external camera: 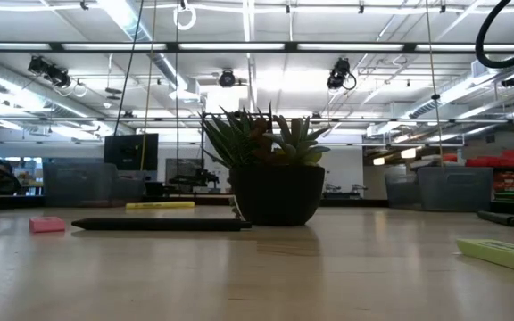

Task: Sort crayons/erasers/pens/pencils in bins
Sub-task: Put the red scissors into the green bin

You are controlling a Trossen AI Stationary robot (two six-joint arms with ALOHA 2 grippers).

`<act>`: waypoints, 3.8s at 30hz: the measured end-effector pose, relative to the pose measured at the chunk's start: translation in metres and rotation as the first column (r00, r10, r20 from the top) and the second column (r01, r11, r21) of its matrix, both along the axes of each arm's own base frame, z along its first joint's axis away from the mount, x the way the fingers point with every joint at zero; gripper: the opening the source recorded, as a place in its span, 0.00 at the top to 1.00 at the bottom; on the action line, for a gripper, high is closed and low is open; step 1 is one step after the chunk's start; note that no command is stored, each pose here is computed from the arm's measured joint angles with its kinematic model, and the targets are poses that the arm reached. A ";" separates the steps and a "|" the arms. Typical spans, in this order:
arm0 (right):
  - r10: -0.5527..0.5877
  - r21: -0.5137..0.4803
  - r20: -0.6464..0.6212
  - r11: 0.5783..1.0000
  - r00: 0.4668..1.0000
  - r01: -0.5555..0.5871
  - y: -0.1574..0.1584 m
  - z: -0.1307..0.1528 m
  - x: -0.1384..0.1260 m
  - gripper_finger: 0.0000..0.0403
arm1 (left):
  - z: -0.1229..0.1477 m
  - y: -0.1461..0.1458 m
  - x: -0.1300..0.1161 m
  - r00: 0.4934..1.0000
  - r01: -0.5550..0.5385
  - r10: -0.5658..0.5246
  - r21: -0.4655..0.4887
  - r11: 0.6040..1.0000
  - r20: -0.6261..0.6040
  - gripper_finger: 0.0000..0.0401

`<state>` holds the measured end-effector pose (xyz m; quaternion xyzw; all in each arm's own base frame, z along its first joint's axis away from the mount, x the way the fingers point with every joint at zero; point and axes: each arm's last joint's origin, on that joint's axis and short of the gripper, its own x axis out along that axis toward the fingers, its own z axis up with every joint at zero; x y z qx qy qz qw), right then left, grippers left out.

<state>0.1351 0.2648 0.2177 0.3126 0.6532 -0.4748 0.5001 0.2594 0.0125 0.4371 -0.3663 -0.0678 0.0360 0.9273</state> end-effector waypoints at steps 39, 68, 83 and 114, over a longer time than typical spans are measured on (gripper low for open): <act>0.165 0.189 0.203 0.961 0.965 -0.204 -0.120 0.060 0.030 0.54 | -0.005 -0.002 0.001 0.998 0.030 -0.028 0.035 0.999 -0.053 0.57; -0.060 0.243 0.233 0.970 0.971 0.002 -0.017 0.001 0.012 0.54 | -0.010 -0.010 0.001 0.992 0.067 -0.065 0.016 0.998 -0.108 0.57; -0.045 0.157 0.211 0.988 0.977 0.012 -0.013 -0.024 0.019 0.54 | -0.010 -0.012 0.001 0.992 0.074 -0.077 -0.036 0.997 -0.101 0.57; 0.013 -0.057 0.423 0.998 0.906 0.012 -0.063 0.022 0.009 0.56 | -0.010 -0.011 0.001 0.992 0.070 -0.072 -0.027 0.997 -0.100 0.57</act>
